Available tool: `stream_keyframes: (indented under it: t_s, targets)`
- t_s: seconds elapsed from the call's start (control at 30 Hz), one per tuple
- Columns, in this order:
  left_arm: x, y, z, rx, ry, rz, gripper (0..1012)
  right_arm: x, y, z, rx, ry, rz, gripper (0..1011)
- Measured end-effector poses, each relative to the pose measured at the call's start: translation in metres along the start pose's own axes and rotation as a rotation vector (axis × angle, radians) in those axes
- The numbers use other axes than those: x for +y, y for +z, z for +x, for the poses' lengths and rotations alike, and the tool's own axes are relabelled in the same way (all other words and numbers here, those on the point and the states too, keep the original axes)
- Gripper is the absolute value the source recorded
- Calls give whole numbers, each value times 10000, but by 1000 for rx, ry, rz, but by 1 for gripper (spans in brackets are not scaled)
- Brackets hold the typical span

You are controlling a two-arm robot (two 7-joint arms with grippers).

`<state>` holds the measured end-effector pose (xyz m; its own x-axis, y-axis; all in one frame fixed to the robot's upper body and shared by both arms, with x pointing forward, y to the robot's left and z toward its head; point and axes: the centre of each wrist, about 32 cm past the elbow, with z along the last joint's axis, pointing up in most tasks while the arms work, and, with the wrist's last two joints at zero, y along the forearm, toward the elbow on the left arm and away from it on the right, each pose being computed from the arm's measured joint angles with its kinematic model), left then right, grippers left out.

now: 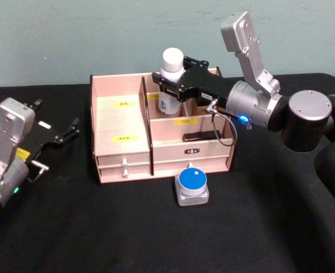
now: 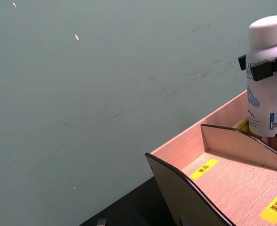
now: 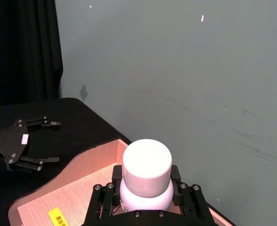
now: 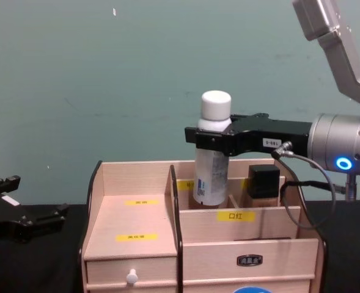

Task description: Pick up the facial cleanser and watermelon frost from the table and place them into the tiered storage box.

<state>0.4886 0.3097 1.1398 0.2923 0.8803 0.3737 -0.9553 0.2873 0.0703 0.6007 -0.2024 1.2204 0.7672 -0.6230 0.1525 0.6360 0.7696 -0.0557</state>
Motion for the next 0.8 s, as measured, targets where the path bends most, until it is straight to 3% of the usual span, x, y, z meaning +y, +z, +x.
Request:
stream_keyframes:
  t_s: [0.8]
  targets:
    - [0,0,0,0,0,0,1010,70,-227,29,64,15,-45,592]
